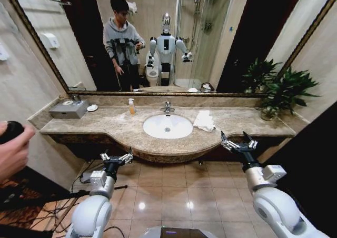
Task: Pick up the towel from the sink counter and wipe the mirror surface.
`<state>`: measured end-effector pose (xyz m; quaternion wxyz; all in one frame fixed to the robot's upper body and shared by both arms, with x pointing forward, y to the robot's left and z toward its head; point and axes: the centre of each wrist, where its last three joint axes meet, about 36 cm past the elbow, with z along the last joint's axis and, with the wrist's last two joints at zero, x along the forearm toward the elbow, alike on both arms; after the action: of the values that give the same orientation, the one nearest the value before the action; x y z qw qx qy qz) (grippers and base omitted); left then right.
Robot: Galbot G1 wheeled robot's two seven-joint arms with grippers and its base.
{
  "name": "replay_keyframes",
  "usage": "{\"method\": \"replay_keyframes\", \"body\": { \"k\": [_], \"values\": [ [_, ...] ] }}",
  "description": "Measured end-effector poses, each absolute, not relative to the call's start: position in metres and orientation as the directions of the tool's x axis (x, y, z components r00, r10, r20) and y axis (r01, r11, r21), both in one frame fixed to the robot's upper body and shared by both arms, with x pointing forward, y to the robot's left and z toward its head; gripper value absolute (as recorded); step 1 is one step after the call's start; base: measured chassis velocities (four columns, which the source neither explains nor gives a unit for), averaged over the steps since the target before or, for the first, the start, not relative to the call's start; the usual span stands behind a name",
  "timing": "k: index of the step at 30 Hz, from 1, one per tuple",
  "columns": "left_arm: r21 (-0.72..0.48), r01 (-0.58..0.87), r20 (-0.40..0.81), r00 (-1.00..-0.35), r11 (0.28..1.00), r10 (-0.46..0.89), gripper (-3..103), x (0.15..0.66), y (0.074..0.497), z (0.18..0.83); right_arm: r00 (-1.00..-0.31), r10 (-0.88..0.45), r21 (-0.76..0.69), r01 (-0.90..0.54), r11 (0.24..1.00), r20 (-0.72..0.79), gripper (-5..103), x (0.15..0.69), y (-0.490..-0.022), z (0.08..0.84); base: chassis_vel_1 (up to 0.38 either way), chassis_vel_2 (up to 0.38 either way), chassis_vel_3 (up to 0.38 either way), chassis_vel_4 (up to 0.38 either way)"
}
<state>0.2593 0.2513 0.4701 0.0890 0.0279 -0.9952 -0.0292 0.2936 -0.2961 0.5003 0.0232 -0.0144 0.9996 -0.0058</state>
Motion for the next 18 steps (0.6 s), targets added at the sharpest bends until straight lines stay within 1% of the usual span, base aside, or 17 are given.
{"method": "replay_keyframes", "body": {
  "k": [8,18],
  "values": [
    [0.063,-0.050,0.175,-0.983,0.997,-0.061,100,0.2594,0.2513,0.4701,-0.999,-0.029,-0.012,-0.029,1.000,-0.046,100,0.2936,-0.2961,0.5003,-0.053,-0.032,0.054,0.037],
    [0.063,-0.050,0.175,-0.983,0.997,-0.061,100,0.2594,0.2513,0.4701,-0.999,-0.029,-0.012,-0.029,1.000,-0.046,100,0.2936,-0.2961,0.5003,0.000,0.000,0.000,0.000]
  ]
}}
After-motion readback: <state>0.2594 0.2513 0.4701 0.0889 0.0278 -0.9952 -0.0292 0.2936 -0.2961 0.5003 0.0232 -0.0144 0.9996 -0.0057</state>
